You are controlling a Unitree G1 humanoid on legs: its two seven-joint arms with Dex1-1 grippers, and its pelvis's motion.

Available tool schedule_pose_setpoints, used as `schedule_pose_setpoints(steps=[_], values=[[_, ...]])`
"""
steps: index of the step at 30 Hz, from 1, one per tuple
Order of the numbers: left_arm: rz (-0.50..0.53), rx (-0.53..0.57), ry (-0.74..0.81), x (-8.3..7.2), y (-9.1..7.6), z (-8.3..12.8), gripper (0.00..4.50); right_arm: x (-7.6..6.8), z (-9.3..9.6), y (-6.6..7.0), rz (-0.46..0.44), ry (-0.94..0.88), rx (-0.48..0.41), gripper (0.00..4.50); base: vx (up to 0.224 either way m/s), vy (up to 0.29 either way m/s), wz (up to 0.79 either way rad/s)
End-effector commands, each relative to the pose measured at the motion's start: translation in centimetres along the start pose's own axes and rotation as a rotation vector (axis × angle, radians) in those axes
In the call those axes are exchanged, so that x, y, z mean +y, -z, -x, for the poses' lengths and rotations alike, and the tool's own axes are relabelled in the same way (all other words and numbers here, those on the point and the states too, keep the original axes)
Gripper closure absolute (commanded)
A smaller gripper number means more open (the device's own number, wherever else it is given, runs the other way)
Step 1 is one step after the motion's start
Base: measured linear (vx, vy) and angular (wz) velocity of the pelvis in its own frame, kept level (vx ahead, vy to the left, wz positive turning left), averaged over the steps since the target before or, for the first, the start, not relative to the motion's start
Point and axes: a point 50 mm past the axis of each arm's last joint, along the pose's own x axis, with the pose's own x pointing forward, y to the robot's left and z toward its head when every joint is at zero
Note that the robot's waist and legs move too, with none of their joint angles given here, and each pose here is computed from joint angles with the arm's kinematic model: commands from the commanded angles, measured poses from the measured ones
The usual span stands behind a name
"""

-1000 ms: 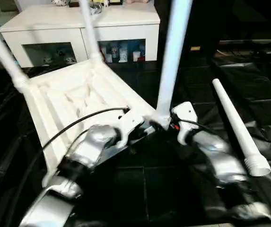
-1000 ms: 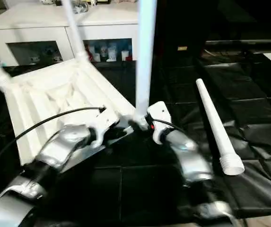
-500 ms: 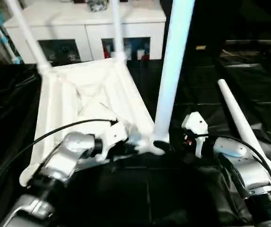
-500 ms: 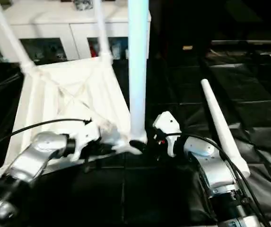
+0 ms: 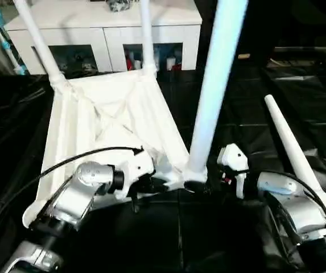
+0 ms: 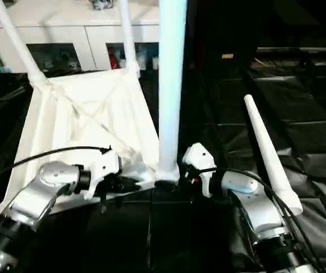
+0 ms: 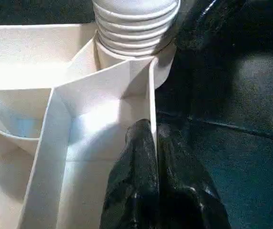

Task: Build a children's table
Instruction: Rotate leg to tighten

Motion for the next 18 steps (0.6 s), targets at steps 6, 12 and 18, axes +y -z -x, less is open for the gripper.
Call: schedule_pose_setpoints(steps=[6, 12, 18], values=[[-0.038, -0.044, 0.028, -0.47, -1.38, 0.02, 4.5, 0.12, -0.27, -0.59, 0.034, -0.019, -0.018, 0.18, 0.0, 0.0, 0.0], [-0.033, -0.039, 0.024, -0.4, -1.21, 0.09, 4.5, 0.11, -0.22, -0.59, 0.036, -0.021, -0.02, 0.54, 0.0, 0.0, 0.0], [-0.03, -0.034, 0.027, -0.54, -1.2, 0.03, 4.5, 0.18, -0.31, -0.57, 0.023, -0.023, -0.029, 1.1, 0.0, 0.0, 0.0]])
